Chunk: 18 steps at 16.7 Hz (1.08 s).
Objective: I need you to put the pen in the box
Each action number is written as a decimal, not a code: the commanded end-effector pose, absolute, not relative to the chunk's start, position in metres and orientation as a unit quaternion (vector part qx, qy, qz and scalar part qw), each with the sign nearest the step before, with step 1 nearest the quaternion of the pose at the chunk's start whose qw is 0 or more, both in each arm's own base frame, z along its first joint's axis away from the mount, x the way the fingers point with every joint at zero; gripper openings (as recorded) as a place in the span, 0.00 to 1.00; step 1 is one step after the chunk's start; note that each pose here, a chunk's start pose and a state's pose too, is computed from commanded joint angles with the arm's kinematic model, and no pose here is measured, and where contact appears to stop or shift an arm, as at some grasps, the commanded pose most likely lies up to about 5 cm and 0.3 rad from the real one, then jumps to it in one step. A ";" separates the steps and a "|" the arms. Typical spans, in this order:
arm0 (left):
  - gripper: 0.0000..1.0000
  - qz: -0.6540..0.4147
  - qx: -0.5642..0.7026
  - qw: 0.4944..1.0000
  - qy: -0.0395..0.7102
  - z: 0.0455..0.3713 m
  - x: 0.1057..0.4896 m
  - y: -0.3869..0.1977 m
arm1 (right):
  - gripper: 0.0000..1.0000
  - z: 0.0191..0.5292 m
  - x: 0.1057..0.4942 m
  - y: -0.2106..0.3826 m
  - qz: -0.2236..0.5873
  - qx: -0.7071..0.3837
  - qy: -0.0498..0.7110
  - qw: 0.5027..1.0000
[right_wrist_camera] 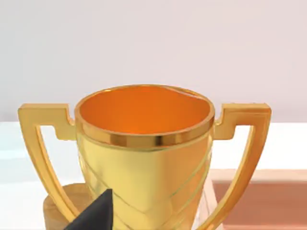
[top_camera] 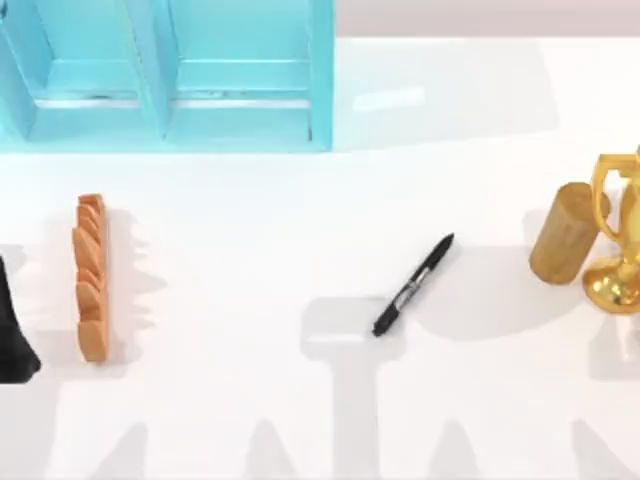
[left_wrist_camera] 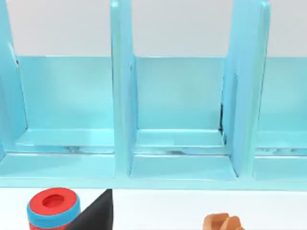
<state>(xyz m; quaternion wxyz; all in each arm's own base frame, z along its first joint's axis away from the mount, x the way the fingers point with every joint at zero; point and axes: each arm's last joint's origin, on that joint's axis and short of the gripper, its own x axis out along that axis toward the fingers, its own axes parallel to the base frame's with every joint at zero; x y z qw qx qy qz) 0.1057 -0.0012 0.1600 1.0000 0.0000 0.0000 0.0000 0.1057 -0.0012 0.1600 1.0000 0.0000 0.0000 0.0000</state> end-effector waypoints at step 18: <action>1.00 0.000 0.000 1.000 0.000 0.160 0.106 -0.001 | 1.00 0.342 0.206 0.043 0.025 0.207 0.270 0.940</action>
